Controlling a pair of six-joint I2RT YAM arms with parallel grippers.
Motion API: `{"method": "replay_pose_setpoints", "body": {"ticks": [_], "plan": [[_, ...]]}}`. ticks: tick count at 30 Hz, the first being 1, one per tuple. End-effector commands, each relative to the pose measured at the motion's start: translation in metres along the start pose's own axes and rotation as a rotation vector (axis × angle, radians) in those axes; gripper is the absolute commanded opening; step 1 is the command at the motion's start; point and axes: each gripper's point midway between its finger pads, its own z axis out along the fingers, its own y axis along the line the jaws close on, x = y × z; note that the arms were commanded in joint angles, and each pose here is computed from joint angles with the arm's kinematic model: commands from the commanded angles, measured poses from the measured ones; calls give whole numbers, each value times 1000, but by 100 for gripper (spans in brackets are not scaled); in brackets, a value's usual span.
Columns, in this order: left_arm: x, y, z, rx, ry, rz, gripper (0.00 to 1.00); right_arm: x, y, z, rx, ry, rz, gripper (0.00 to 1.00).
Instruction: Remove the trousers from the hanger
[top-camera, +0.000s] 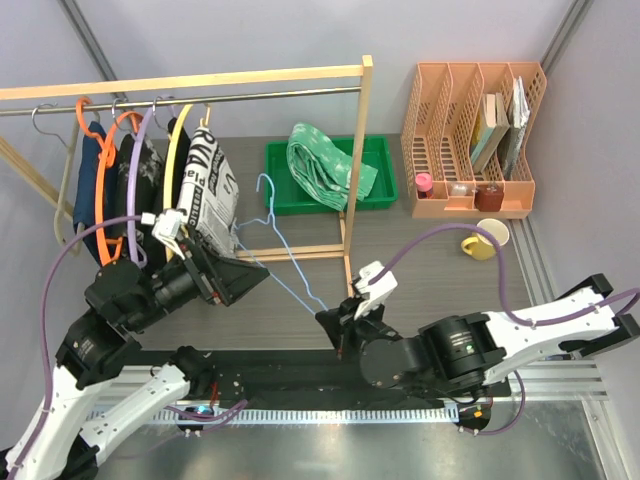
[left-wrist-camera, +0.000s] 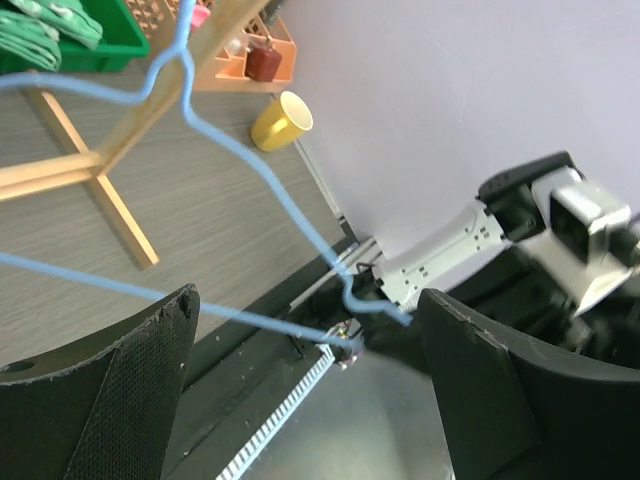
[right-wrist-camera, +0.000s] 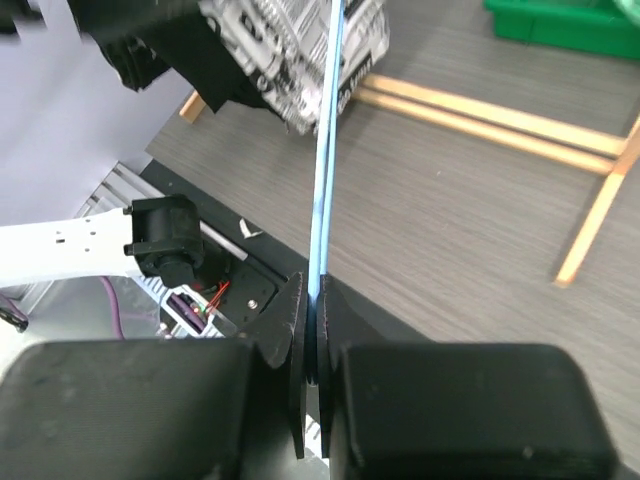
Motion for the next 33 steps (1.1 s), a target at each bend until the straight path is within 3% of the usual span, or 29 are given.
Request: {"method": "replay_pose_setpoints", "body": {"ticks": [1, 15, 24, 33], "plan": [[7, -13, -16, 115, -21, 13, 90, -48, -17, -16, 37, -135, 29, 1], [-9, -1, -51, -2, -115, 81, 89, -75, -47, -46, 51, -61, -87, 1], [-7, 5, -57, -28, -125, 73, 89, -147, -38, -72, 8, -122, -115, 1], [-5, 2, -50, 0, -117, 45, 89, -169, -43, -82, -43, -196, -62, 1]]}}
